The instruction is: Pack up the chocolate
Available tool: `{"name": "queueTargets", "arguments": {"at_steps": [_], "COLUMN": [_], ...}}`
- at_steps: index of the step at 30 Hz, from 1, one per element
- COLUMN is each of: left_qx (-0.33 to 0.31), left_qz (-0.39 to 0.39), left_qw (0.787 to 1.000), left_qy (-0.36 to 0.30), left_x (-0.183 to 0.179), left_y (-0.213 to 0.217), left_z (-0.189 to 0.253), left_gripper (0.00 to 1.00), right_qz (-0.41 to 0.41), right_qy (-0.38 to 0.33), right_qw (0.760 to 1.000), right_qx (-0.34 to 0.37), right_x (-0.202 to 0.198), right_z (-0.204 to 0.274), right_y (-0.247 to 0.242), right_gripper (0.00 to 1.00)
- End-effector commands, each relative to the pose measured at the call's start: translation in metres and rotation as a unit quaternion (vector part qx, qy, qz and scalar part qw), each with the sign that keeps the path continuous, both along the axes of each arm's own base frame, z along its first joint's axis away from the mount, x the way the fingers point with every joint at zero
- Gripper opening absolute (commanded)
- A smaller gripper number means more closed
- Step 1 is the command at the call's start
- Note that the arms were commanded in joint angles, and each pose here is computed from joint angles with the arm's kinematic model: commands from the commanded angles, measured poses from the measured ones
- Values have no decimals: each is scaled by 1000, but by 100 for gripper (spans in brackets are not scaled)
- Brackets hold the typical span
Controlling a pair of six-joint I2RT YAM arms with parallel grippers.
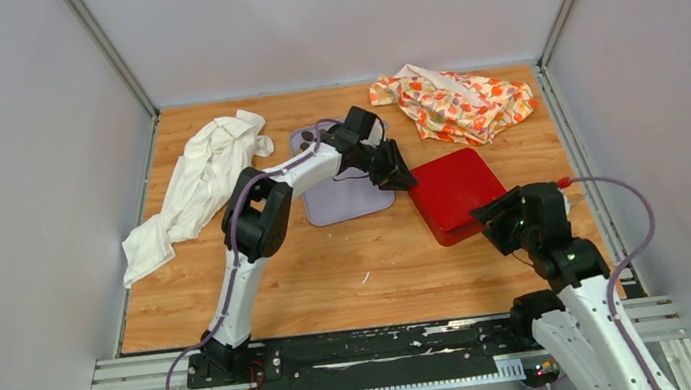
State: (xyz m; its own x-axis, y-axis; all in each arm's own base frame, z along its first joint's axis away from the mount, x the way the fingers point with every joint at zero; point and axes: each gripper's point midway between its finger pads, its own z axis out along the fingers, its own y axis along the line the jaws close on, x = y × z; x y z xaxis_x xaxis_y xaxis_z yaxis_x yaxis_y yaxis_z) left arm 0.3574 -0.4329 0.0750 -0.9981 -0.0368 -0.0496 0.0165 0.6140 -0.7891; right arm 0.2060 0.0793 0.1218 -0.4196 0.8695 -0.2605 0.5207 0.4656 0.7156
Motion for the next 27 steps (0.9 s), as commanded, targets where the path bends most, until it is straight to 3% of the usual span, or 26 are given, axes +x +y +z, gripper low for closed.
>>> {"name": "queueTargets", "arguments": {"at_steps": [1,6,11,16,20,27], "left_qx": [15,21,25,28,29,31], "left_qz": [-35,-53,-65,-70,-74,-78], "left_qw": [999,998,998,997,997,996], "left_qy": [4,6,6,5,4,6], "left_x": [-14,-21,-28,-30,-32,-34], "left_y": [-2,-4,-5,-4,-4,-3], "left_z": [-7,-11,-13,-14,-14,-16], "left_gripper": [37,38,39,39,39,38], "right_qz": [-12,-16,10,33,13,12], "right_qy": [16,87,187,154,166,127], "right_qw": [984,967,972,985,985,992], "right_qx": [-179,-238,-138,-75,-41,-24], "right_x": [-10,10,17,29,18,21], "right_z": [22,28,0,-8,-28,-44], "right_y": [-51,-78,-72,-52,-51,-50], "right_gripper": [61,63,63,67,67,67]}}
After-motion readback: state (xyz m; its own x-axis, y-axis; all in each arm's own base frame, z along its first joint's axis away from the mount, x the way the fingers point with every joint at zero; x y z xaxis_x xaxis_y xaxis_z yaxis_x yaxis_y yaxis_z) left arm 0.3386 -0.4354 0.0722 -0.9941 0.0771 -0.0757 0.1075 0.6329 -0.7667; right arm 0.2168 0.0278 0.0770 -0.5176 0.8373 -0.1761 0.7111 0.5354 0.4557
